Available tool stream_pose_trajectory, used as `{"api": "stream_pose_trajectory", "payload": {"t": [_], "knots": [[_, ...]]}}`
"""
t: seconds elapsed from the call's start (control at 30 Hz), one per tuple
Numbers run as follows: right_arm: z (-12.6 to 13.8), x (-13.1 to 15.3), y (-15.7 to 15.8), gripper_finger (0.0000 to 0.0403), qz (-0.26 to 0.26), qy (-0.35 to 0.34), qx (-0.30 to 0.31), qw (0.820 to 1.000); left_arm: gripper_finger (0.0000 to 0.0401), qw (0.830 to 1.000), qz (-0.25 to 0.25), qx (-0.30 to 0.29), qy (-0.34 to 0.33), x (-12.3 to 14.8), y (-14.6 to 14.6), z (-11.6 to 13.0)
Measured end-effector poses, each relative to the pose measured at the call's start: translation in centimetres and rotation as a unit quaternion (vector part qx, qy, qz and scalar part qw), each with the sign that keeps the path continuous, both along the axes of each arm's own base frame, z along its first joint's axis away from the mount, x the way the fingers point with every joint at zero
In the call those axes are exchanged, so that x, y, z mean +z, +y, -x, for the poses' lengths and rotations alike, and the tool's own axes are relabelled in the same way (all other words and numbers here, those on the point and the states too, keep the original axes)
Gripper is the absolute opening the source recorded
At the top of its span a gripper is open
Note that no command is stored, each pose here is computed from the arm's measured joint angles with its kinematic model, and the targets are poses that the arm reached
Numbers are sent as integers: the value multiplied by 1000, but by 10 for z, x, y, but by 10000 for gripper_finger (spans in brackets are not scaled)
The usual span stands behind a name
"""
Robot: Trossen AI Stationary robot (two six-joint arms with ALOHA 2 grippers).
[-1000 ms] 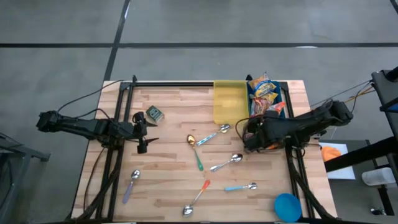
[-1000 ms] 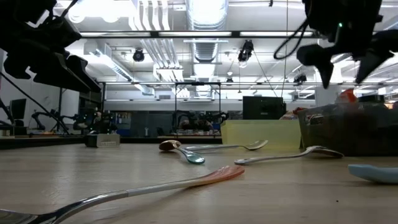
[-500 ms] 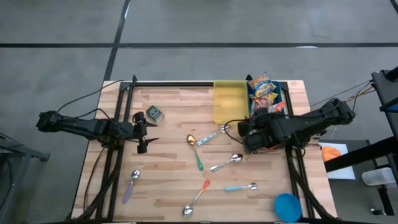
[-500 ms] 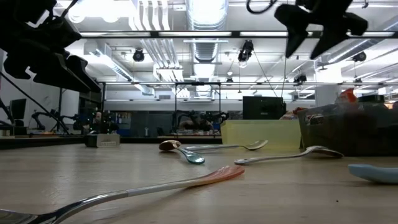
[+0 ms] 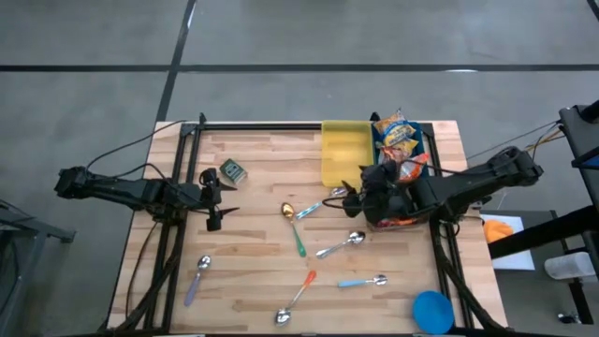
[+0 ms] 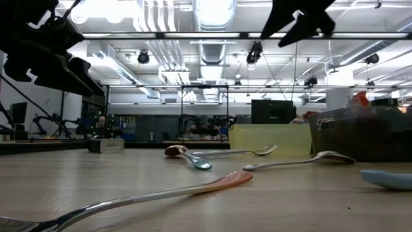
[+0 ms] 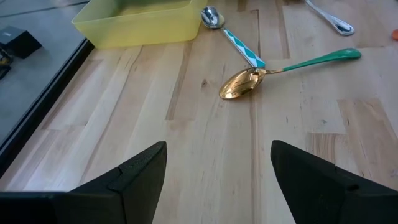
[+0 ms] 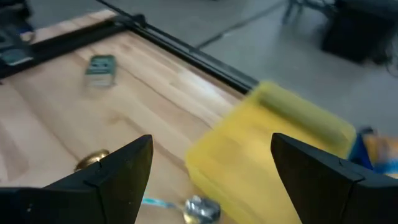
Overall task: Pick & Place Food Item
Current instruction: Put the black seasoning can into the black bin
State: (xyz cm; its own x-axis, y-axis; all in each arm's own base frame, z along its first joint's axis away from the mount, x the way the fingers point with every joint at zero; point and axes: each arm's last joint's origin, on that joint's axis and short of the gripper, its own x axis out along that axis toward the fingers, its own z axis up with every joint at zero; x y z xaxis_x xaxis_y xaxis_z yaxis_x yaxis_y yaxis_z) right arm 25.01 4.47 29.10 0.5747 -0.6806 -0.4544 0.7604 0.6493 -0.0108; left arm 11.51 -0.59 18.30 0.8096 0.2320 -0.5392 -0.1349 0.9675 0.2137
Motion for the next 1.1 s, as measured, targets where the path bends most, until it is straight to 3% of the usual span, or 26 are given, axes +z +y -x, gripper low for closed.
{"api": "stream_pose_trajectory", "payload": {"t": [0.23,0.47,0.73,1.1], "knots": [[-3,-9,-22,325,-3,-20,135,991,290,1000,0,0,0,0,0,0],[9,-27,-47,325,38,-62,286,955,290,1000,0,0,0,0,0,0],[37,-47,-62,325,67,-135,301,942,290,1000,0,0,0,0,0,0],[60,-45,-60,325,78,-132,305,940,290,1000,0,0,0,0,0,0]]}}
